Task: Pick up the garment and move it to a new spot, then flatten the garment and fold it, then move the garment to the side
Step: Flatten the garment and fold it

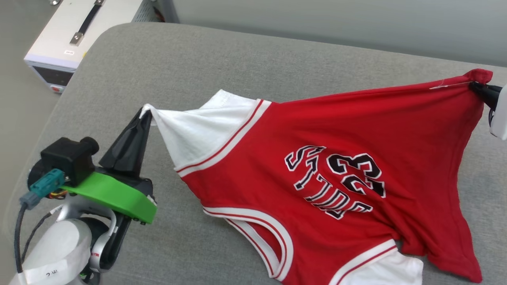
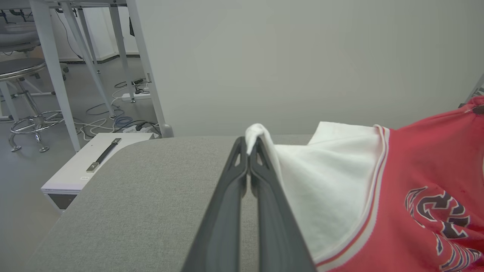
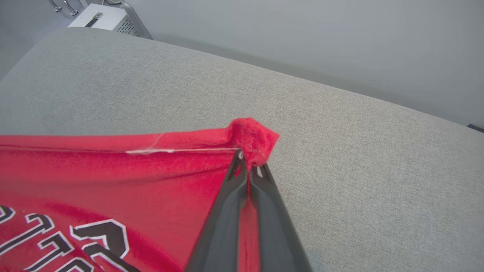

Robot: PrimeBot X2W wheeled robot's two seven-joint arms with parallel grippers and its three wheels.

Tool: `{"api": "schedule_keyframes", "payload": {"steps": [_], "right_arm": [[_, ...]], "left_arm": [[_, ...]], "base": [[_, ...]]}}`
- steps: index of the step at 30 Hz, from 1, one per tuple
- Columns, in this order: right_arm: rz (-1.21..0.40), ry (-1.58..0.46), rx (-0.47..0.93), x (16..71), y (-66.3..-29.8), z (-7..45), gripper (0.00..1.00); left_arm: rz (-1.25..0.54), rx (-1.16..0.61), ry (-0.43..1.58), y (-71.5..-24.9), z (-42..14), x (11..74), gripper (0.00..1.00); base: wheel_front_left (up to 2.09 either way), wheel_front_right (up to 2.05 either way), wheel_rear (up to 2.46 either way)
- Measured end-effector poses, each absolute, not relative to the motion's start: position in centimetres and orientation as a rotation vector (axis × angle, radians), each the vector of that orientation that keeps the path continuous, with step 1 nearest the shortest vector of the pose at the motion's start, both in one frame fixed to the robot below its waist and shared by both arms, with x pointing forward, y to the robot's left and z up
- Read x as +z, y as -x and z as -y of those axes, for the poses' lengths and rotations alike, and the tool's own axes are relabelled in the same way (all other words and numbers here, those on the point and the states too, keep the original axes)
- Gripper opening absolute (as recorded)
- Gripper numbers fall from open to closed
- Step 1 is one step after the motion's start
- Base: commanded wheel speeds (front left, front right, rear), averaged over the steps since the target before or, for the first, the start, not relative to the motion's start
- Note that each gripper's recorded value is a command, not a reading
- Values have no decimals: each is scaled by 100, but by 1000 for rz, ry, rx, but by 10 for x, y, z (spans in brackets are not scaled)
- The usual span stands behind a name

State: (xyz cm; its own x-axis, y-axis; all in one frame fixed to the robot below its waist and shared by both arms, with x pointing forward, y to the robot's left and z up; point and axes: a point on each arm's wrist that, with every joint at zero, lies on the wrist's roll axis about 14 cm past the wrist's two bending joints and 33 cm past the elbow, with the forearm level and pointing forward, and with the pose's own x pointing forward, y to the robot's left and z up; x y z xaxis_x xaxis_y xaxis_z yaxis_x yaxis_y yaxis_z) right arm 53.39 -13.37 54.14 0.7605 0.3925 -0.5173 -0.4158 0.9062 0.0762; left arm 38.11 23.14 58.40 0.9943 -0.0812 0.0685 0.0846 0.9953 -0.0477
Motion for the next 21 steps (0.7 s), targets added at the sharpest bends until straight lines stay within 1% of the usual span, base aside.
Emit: {"api": "schedule_keyframes", "payload": {"steps": [7, 15, 21], "right_arm": [[-404, 35, 405, 582, -511, 157, 0], [-204, 41, 372, 645, -478, 178, 0], [-66, 53, 337, 689, -454, 194, 0]], "left_arm": [[174, -101, 14, -384, -230, 625, 0], [320, -126, -40, -377, -224, 682, 0], [505, -125, -86, -369, -221, 745, 0]], "base": [[0, 0, 0], [0, 0, 0], [0, 0, 0]]}}
